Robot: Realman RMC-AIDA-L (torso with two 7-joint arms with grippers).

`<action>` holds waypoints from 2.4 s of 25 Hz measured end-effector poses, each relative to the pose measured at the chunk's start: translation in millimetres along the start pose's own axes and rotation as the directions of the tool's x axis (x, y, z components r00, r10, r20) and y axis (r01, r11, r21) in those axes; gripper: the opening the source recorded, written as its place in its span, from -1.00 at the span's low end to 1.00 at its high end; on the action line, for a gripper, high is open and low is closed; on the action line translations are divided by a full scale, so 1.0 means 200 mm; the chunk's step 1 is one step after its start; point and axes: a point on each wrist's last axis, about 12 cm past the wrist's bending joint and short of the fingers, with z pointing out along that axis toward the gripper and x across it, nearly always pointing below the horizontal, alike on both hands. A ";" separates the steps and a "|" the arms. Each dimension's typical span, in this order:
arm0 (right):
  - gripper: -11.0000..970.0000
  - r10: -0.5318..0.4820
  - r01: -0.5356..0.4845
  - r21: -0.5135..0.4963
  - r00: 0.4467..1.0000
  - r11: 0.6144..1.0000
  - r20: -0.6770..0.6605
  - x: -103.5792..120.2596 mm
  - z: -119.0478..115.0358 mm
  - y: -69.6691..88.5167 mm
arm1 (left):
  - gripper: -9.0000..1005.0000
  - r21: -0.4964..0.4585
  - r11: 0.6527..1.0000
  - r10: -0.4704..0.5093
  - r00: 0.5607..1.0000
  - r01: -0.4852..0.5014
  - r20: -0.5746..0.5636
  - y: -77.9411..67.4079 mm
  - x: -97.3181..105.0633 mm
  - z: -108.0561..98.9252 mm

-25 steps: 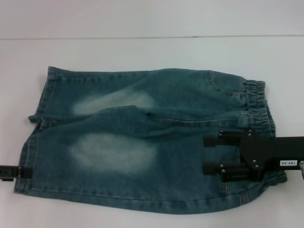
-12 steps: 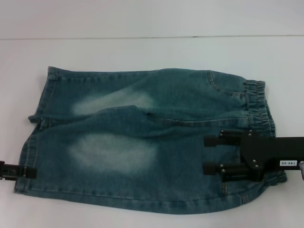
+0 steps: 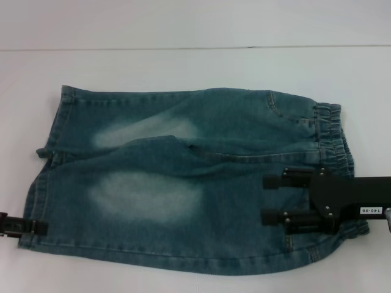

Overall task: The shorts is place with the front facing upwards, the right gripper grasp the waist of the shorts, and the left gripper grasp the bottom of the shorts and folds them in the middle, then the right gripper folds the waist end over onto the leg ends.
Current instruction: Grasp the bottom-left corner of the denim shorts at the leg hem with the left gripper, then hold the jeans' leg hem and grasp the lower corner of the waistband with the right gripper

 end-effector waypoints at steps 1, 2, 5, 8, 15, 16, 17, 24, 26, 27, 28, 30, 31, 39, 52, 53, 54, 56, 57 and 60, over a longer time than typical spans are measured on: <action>0.71 0.000 0.000 0.000 1.000 1.000 0.000 0.00 0.00 0.00 | 0.69 0.001 1.000 0.001 1.000 -0.001 -0.003 0.00 0.00 0.01; 0.71 0.000 0.000 -0.001 1.000 1.000 0.000 0.00 0.00 0.00 | 0.69 0.002 1.000 0.003 1.000 -0.003 -0.004 -0.01 0.00 0.01; 0.71 0.000 0.000 -0.001 1.000 1.000 0.001 0.00 0.00 0.00 | 0.69 0.004 1.000 0.009 1.000 -0.008 -0.011 -0.01 -0.01 0.02; 0.71 -0.001 0.001 -0.001 1.000 1.000 0.002 0.00 0.00 0.00 | 0.69 0.014 1.000 0.015 1.000 -0.015 -0.020 -0.03 -0.01 0.03; 0.71 -0.001 0.001 -0.002 1.000 1.000 0.008 0.00 0.00 0.00 | 0.69 0.029 0.998 0.053 0.998 -0.052 -0.046 -0.07 -0.04 0.04; 0.71 0.000 0.001 -0.002 1.000 1.000 0.008 0.00 0.00 0.00 | 0.69 0.020 0.998 0.059 0.997 -0.059 -0.039 -0.07 -0.04 0.04; 0.71 0.000 0.000 -0.002 1.000 1.000 0.008 0.00 0.00 0.00 | 0.69 0.009 0.998 0.064 0.997 -0.064 -0.031 -0.07 -0.04 0.03; 0.71 0.001 -0.001 0.000 1.000 1.000 0.010 0.00 0.00 0.00 | -0.17 0.000 0.997 0.075 0.997 -0.075 -0.026 -0.06 -0.04 0.03; 0.71 0.001 -0.001 0.002 1.000 1.000 0.012 0.00 -0.01 0.00 | -0.25 0.003 0.997 0.077 0.997 -0.077 -0.029 -0.06 -0.03 0.03; 0.71 0.001 -0.001 0.005 1.000 1.000 0.015 0.00 -0.01 0.00 | -0.29 0.003 0.997 0.077 0.997 -0.077 -0.029 -0.06 -0.03 0.03; 0.71 0.001 -0.002 0.007 1.000 1.000 0.017 0.00 -0.01 0.00 | -0.32 0.004 0.997 0.078 0.996 -0.078 -0.030 -0.06 -0.03 0.03; 0.71 0.002 -0.002 0.011 1.000 1.000 0.021 0.00 -0.02 0.00 | -0.40 0.004 0.997 0.081 0.996 -0.081 -0.036 -0.06 -0.03 0.03; 0.71 0.002 -0.002 0.012 1.000 1.000 0.021 0.00 -0.02 0.00 | -0.44 0.004 0.997 0.082 0.996 -0.082 -0.038 -0.06 -0.03 0.03; 0.70 0.025 -0.027 0.035 0.998 0.999 0.062 -0.02 -0.05 -0.01 | -0.88 0.007 0.997 0.082 0.996 -0.082 -0.030 -0.07 -0.03 0.04; 0.71 0.356 -0.340 0.157 0.930 0.927 -0.088 -0.29 -0.39 -0.12 | -0.96 0.058 0.993 0.098 0.992 -0.102 0.081 -0.12 -0.13 0.02; 0.71 0.362 -0.336 0.185 0.923 0.924 -0.130 -0.30 -0.41 -0.12 | -0.96 0.059 0.993 0.098 0.991 -0.103 0.087 -0.12 -0.13 0.02; 0.71 0.361 -0.323 0.209 0.916 0.923 -0.178 -0.31 -0.42 -0.12 | -0.96 0.061 0.993 0.099 0.991 -0.105 0.095 -0.12 -0.14 0.01; 0.71 0.352 -0.294 0.229 0.894 0.928 -0.276 -0.32 -0.43 -0.11 | -0.96 0.067 0.992 0.102 0.989 -0.109 0.106 -0.13 -0.15 0.02; 0.71 0.345 -0.279 0.234 0.880 0.931 -0.326 -0.32 -0.43 -0.11 | -0.96 0.070 0.991 0.103 0.988 -0.111 0.112 -0.13 -0.15 0.02; 0.71 0.341 -0.250 0.254 0.837 0.934 -0.428 -0.32 -0.42 -0.12 | -0.96 0.080 0.990 0.105 0.987 -0.115 0.121 -0.14 -0.16 0.02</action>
